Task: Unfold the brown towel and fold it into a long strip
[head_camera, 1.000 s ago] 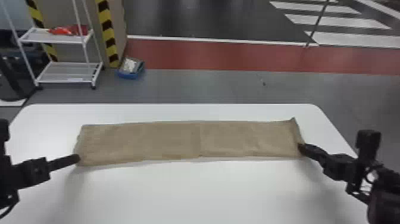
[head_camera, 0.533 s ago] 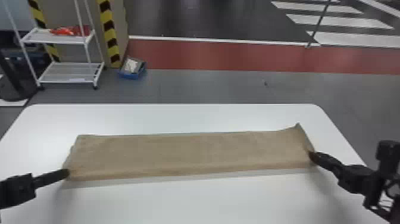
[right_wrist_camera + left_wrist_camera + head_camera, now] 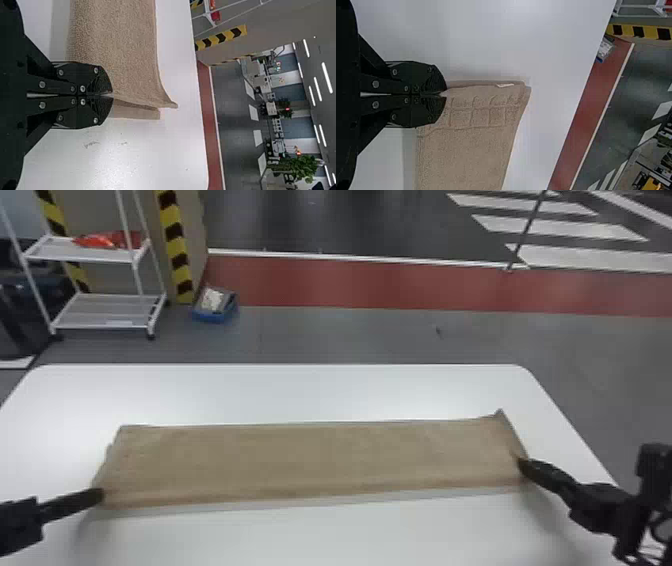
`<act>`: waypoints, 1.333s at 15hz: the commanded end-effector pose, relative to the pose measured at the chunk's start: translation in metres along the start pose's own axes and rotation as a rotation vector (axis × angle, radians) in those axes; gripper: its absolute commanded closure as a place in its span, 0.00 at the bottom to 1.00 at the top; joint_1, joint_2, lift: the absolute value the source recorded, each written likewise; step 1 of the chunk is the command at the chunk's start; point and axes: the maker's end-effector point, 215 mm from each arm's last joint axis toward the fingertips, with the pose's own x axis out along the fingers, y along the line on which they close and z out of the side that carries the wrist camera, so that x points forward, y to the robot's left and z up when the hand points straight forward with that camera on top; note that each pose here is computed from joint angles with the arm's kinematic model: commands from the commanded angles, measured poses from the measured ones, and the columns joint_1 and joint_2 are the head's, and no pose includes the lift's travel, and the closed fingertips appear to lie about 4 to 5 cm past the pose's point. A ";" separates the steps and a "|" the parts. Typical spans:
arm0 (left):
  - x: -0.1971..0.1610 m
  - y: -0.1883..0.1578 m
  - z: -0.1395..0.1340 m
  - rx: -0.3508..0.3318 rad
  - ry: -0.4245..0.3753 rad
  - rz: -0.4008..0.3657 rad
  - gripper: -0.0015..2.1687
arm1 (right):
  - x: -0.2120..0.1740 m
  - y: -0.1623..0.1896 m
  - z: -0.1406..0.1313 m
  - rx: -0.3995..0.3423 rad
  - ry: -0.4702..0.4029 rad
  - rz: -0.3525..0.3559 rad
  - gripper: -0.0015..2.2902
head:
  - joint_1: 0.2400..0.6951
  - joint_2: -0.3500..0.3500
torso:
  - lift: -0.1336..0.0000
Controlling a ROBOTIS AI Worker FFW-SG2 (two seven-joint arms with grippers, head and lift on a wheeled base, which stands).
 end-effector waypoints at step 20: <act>0.016 -0.089 0.098 0.259 -0.536 0.088 0.04 | 0.001 0.144 0.101 -0.137 -0.288 0.011 0.05 | 1.00 0.42 | 0.07</act>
